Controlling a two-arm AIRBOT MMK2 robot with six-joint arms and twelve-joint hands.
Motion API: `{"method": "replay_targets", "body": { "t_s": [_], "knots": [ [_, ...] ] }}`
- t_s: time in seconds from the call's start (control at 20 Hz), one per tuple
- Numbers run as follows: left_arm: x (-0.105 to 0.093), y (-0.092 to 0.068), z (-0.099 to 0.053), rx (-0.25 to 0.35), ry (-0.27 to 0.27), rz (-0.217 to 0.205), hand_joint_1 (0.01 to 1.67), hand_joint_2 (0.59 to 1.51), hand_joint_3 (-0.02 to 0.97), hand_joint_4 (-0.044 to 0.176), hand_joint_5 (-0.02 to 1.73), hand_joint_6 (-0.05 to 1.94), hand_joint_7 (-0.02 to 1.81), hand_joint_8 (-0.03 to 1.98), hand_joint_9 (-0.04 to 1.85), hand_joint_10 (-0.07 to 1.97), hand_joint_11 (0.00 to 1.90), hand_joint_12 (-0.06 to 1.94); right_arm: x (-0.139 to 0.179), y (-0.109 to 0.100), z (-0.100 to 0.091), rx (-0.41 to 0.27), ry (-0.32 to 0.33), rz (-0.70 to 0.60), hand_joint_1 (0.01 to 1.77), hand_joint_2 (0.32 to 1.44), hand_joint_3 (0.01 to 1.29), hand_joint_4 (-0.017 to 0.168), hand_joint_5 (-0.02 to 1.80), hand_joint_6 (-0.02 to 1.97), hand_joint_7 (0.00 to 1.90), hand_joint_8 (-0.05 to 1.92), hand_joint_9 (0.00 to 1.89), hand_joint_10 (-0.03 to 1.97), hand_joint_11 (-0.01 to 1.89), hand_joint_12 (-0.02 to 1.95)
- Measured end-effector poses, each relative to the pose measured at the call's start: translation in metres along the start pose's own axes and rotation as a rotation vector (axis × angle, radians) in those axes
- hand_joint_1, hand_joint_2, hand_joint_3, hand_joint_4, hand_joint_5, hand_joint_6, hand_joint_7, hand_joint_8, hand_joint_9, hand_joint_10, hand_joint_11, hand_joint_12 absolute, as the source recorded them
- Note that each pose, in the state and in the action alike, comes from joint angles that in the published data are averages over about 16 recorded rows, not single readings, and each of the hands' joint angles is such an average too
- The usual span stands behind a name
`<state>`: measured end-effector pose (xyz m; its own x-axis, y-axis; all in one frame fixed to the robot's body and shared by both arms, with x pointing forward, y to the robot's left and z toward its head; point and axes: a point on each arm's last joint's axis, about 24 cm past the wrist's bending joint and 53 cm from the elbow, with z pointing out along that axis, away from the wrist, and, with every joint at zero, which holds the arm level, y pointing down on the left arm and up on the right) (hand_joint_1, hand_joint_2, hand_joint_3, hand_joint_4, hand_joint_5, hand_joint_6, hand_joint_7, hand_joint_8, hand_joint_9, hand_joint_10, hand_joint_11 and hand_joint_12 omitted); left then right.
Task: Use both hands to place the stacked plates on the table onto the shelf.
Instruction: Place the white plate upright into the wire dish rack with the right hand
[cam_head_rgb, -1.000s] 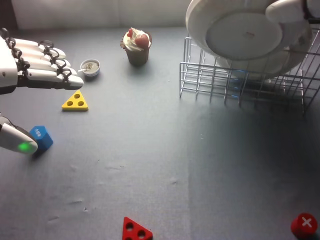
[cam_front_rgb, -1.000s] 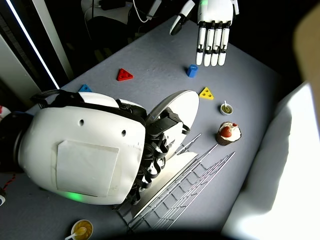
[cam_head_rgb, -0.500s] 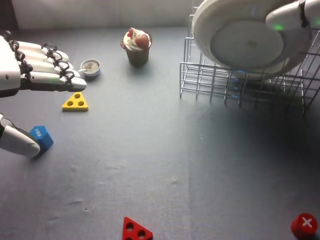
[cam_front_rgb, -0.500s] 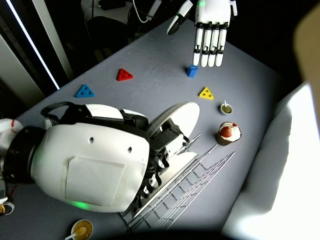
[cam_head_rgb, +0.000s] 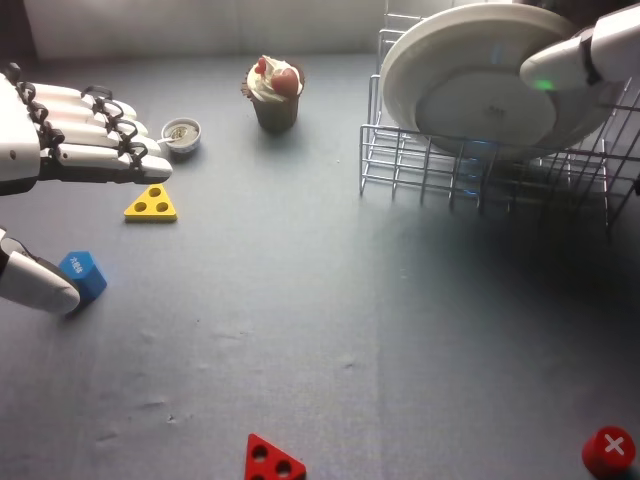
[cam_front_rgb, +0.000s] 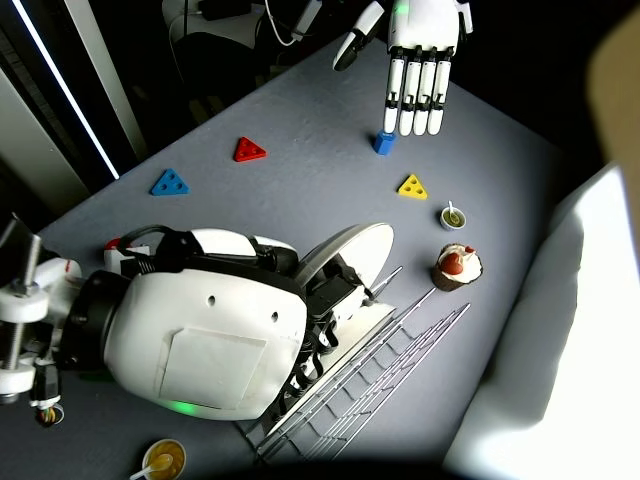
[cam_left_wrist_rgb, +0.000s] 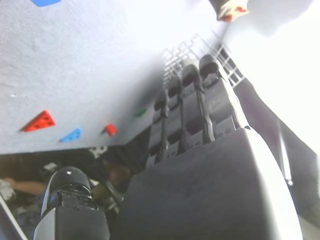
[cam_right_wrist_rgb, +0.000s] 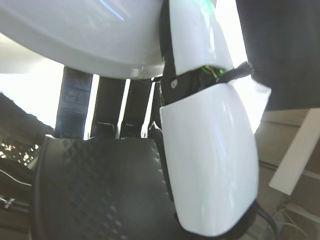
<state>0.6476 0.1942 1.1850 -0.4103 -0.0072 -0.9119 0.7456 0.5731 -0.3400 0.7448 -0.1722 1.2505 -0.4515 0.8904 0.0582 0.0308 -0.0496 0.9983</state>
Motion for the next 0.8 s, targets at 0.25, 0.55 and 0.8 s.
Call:
{"method": "replay_targets", "body": {
  "t_s": [0.25,0.55,0.8],
  "knots": [
    [-0.001,0.0,0.0,0.0,-0.003,-0.003,0.03,0.999,-0.005,0.004,0.13,0.02,0.17,0.01,0.17,0.01,0.16,0.01,0.0,-0.009,0.001,0.017,-0.001,0.002,1.44,0.98,0.01,-0.009,0.92,0.87,1.05,0.47,1.13,0.56,1.06,0.99],
    [-0.001,0.0,0.0,-0.001,-0.003,-0.003,0.03,1.0,-0.005,0.004,0.14,0.02,0.18,0.01,0.18,0.01,0.17,0.01,0.0,-0.013,0.001,0.024,-0.002,0.004,1.36,1.0,0.01,-0.008,0.93,0.86,0.99,0.28,1.1,0.33,1.14,0.53],
    [-0.001,0.001,0.0,-0.002,-0.004,-0.004,0.04,1.001,-0.006,0.004,0.14,0.02,0.19,0.01,0.18,0.01,0.17,0.01,-0.001,-0.013,0.001,0.021,-0.004,0.009,1.29,1.01,0.01,-0.008,0.94,0.75,0.93,0.12,1.08,0.11,1.19,0.16]
  ]
}}
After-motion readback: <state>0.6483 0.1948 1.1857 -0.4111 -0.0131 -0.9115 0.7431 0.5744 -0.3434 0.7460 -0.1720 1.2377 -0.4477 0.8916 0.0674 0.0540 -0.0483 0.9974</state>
